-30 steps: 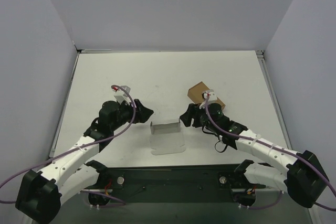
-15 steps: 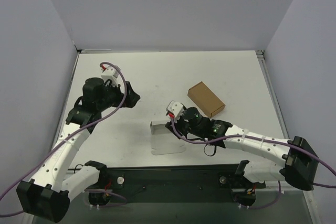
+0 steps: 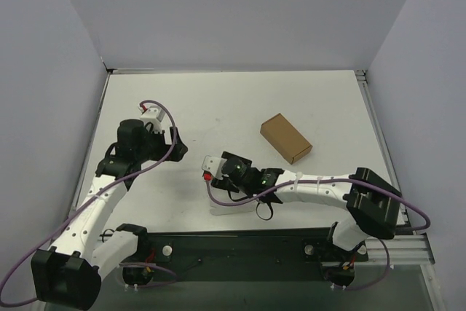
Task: Fold the paper box
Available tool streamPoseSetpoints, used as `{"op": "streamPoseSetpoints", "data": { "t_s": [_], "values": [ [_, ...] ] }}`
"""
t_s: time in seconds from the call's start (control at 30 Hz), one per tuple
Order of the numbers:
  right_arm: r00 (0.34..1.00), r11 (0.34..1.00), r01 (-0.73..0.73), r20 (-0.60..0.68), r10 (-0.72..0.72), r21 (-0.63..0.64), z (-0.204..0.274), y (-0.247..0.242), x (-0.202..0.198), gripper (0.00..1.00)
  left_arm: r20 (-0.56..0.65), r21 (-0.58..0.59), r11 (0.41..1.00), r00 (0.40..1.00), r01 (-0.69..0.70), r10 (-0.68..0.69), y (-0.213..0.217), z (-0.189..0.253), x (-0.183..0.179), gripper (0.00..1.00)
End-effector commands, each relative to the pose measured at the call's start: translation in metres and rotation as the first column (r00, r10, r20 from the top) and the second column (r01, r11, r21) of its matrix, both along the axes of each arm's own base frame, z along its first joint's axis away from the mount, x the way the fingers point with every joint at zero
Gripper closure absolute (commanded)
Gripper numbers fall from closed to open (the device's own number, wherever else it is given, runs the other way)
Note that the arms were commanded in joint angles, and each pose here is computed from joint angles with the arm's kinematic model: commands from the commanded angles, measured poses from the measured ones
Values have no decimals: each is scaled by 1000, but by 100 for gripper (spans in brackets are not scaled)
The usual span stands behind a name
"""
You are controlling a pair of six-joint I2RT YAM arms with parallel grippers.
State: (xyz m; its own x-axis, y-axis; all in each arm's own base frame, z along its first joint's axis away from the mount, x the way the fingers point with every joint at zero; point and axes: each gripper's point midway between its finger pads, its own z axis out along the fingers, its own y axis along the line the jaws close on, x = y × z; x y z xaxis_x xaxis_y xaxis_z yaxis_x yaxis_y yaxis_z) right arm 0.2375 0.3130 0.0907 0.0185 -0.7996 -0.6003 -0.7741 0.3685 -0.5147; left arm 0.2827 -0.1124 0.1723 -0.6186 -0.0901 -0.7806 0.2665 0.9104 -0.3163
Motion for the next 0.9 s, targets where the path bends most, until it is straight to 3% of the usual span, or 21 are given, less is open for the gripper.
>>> {"op": "streamPoseSetpoints", "data": {
  "t_s": [0.0,0.13,0.27,0.3,0.4,0.53,0.63,0.73,0.83,0.87],
  "values": [
    [997,998,-7,81,12,-62,7,9,14,46,34,-23,999,999,24,-23,-6,12,10,3],
    [997,993,-20,68,28,-112,-8,13,17,55,27,-40,998,999,39,-38,-10,11,10,3],
    [999,993,-5,48,11,-120,-9,18,20,76,38,-39,999,999,36,-35,-9,14,9,3],
    [1000,994,7,30,-3,-108,-9,16,22,83,47,-35,999,999,29,-27,-8,16,9,3],
    [994,998,46,-94,-50,-48,-12,12,21,90,69,-18,1000,998,5,-3,-2,20,10,3],
    [929,988,155,-344,-139,18,-24,-3,17,94,99,-6,1000,995,-15,16,3,26,8,3],
    [809,965,257,-559,-182,59,-43,-12,8,94,111,-4,1000,994,-21,22,5,28,7,3],
    [713,931,361,-658,-243,48,-60,-20,5,93,109,-5,1000,994,-17,18,4,28,7,3],
    [659,896,442,-692,-293,42,-70,-25,8,84,101,-8,1000,995,-12,13,3,25,7,3],
    [627,869,492,-712,-317,47,-73,-28,11,71,100,-9,1000,995,-10,11,2,26,7,3]
  ]
}}
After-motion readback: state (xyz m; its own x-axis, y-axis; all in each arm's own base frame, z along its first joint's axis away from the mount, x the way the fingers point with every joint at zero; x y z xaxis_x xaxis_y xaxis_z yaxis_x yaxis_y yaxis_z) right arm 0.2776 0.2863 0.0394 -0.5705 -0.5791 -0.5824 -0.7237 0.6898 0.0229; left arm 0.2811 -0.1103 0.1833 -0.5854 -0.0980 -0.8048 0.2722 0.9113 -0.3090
